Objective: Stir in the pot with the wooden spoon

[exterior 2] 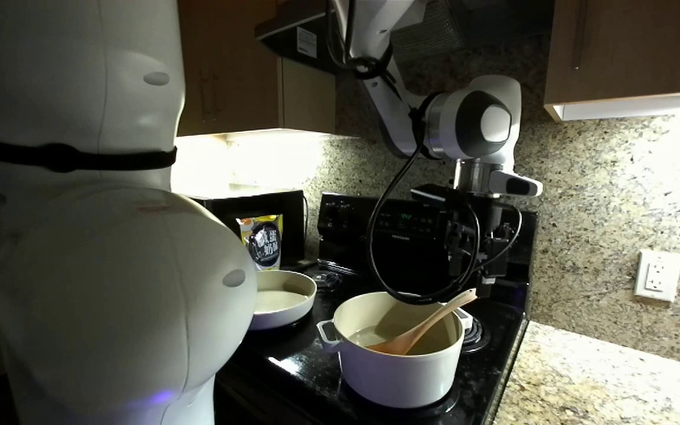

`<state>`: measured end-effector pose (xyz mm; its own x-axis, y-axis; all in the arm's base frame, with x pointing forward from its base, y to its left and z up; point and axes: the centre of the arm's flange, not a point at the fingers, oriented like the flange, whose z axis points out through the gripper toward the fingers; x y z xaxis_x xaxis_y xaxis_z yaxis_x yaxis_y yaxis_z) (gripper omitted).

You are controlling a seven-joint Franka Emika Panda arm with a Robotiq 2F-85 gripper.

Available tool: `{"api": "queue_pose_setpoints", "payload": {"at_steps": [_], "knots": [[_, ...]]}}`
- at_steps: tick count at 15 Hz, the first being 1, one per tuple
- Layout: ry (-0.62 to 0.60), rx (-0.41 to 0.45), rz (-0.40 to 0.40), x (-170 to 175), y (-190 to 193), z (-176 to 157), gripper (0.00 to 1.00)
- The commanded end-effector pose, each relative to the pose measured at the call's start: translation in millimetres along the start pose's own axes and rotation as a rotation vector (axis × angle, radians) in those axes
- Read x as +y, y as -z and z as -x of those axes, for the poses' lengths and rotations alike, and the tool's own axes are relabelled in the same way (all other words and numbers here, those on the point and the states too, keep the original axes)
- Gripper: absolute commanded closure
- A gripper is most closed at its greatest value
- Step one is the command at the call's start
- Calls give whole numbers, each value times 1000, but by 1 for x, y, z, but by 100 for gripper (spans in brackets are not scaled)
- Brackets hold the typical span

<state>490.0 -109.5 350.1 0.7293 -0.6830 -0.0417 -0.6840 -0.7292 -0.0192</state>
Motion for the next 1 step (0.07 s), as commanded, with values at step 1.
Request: {"api": "queue_pose_setpoints", "payload": {"at_steps": [1], "knots": [[0,-1,1,0,-1,0,0]]}}
